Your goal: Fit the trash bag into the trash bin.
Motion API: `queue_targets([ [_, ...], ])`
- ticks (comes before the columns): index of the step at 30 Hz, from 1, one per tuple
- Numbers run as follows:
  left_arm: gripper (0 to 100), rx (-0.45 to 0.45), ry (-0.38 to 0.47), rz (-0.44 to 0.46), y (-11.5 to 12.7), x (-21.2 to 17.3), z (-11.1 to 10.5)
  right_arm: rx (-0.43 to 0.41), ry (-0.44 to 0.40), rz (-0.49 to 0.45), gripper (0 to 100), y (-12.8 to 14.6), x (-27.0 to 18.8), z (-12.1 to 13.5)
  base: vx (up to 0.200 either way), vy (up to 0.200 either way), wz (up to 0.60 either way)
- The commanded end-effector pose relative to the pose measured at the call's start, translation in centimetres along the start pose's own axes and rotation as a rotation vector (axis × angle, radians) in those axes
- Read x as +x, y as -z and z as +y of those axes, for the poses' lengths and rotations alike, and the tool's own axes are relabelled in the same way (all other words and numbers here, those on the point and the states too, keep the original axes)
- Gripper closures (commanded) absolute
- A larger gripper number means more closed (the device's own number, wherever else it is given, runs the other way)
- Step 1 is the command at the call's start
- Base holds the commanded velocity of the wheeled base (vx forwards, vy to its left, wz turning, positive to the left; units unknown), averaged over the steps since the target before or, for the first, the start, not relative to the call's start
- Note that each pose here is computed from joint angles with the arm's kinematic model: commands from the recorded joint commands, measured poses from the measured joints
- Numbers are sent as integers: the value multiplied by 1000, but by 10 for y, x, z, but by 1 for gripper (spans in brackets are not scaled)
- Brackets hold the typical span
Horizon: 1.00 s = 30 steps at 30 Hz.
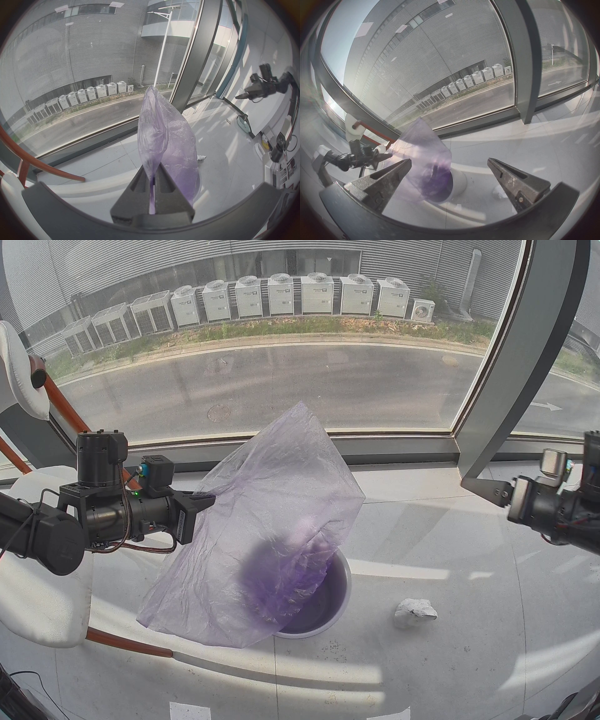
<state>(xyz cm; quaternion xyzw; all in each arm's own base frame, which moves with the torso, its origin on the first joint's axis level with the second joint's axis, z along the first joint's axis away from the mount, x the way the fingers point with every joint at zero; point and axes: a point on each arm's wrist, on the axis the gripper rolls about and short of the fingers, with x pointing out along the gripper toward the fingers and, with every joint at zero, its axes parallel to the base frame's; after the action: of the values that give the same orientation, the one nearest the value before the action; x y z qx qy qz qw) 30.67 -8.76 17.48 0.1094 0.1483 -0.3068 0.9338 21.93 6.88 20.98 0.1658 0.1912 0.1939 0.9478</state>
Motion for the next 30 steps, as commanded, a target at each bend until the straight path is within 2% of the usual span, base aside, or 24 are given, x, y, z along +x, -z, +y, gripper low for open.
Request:
queue_targets([
  [1, 100, 77, -24, -28, -8, -27, -15, 29, -6, 46, 0, 10, 99, -19, 0, 0, 0],
  [2, 100, 74, -24, -28, -7, -32, -17, 43, 3, 39, 100, 10, 108, -23, 0, 0, 0],
  [6, 100, 65, -14, 7, 7, -41, -24, 152, -3, 19, 100, 6, 140, -27, 0, 0, 0],
  [10, 100, 62, -10, 21, 14, -49, -28, 215, -25, -16, 100, -1, 162, -25, 0, 0, 0],
  [16, 100, 70, 13, 10, 13, -56, -38, 215, -39, 38, 100, 18, 190, -21, 0, 0, 0],
  [17, 100, 71, 16, 8, 13, -56, -39, 209, -50, 66, 100, 29, 198, -15, 0, 0, 0],
  [22, 100, 76, 23, 9, 13, -56, -41, 188, -114, 82, 100, 51, 219, 4, 0, 0, 0],
  [27, 100, 78, 21, 8, 14, -60, -44, 155, -210, 96, 100, 80, 239, 36, 0, 0, 0],
  [30, 100, 75, 21, 21, 17, -61, -45, 153, -213, 136, 100, 94, 242, 40, 0, 0, 0],
])
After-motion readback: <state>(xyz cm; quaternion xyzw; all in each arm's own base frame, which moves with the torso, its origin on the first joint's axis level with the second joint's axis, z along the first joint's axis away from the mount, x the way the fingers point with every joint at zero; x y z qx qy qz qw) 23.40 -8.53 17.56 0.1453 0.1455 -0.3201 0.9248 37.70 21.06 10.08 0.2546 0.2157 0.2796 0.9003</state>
